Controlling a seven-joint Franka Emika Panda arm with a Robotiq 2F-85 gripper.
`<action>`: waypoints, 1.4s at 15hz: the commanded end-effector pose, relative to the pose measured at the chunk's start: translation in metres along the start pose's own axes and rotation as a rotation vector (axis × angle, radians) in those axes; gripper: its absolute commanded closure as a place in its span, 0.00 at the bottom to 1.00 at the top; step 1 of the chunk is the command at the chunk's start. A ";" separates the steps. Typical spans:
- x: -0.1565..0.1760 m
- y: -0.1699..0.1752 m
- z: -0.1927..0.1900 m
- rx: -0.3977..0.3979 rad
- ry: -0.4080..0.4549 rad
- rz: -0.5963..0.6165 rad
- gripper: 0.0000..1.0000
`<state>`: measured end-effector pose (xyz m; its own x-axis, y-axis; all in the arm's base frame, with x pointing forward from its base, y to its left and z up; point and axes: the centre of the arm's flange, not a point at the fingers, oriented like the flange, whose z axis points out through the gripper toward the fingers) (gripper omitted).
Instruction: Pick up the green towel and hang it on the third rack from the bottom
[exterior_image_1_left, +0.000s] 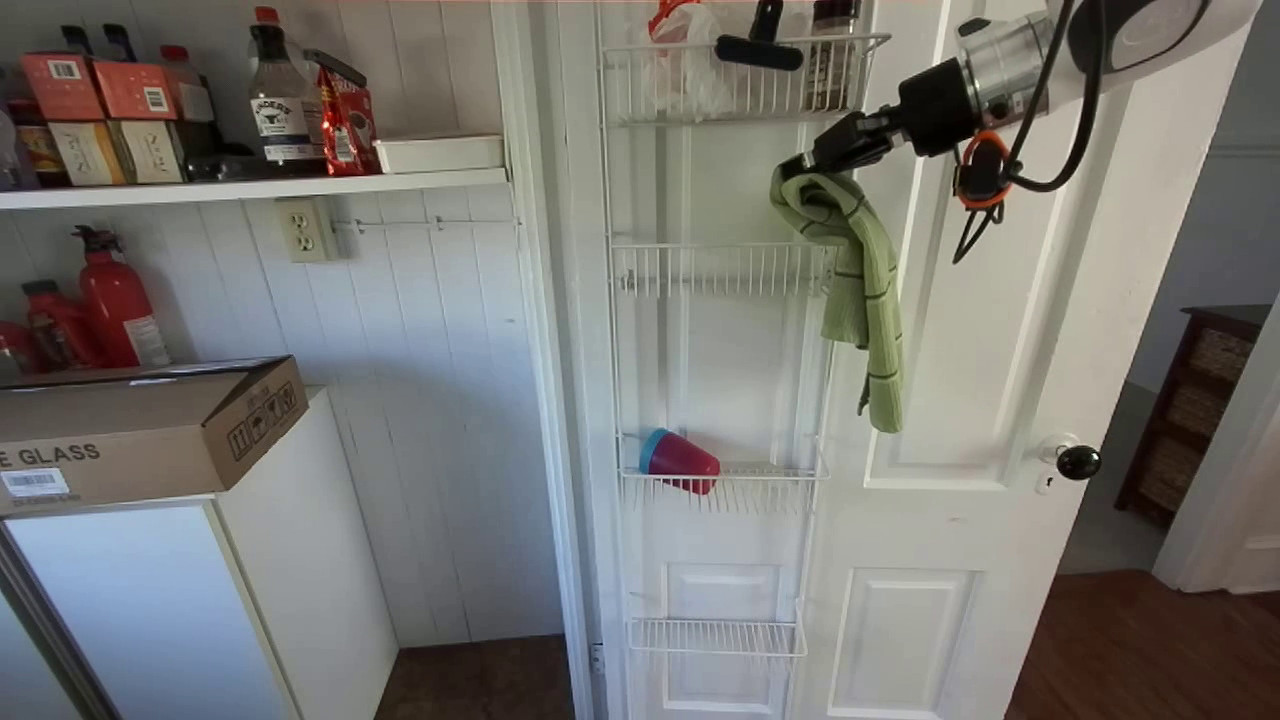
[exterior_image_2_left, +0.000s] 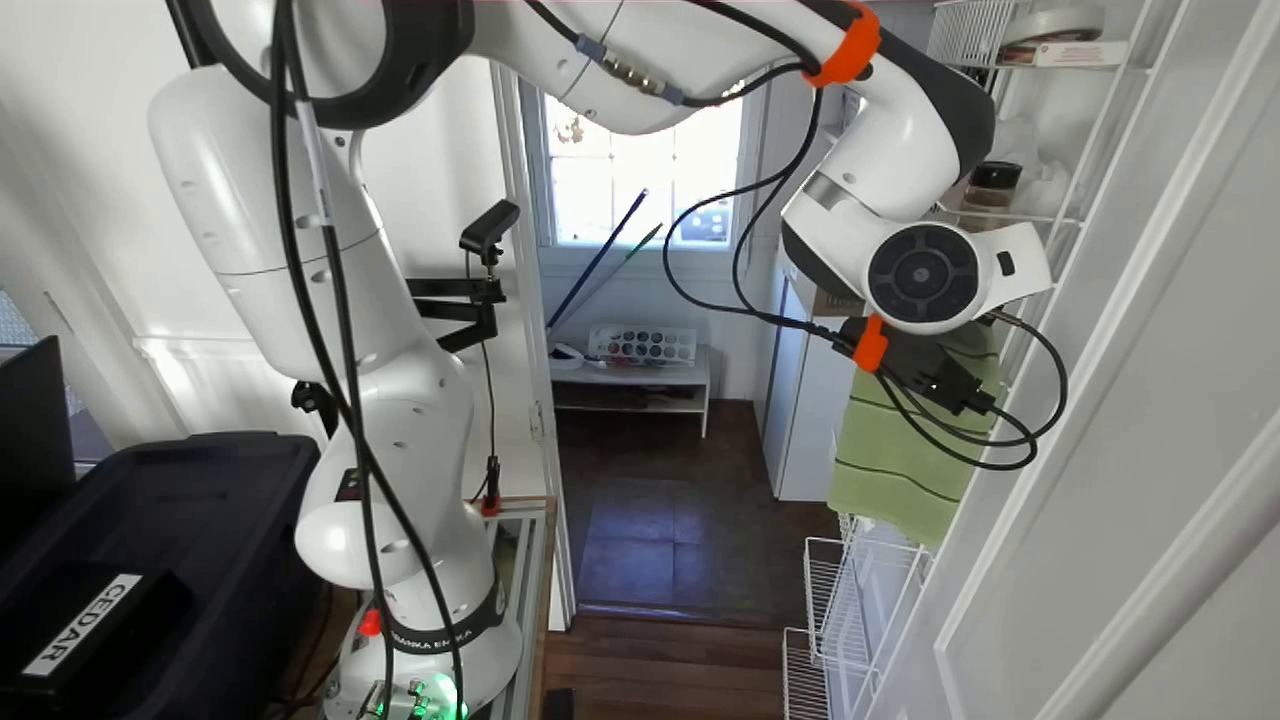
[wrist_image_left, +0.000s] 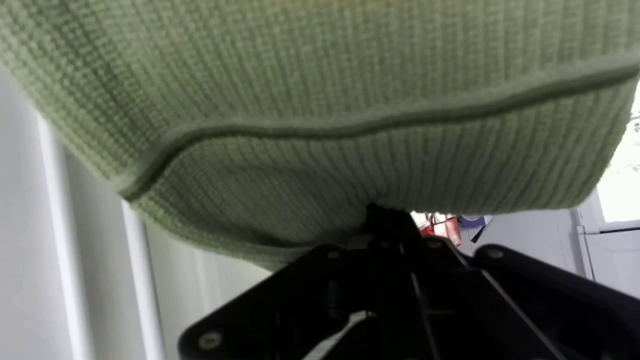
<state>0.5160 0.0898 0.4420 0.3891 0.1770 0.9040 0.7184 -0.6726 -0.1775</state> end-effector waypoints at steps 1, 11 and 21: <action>0.005 0.005 0.023 0.081 0.034 -0.061 0.99; -0.002 0.010 0.057 0.185 0.053 -0.154 0.99; 0.000 0.008 0.064 0.188 0.064 -0.183 0.49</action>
<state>0.5503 0.1220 0.4122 0.2506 0.2421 0.9374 0.8594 -0.5015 -0.1002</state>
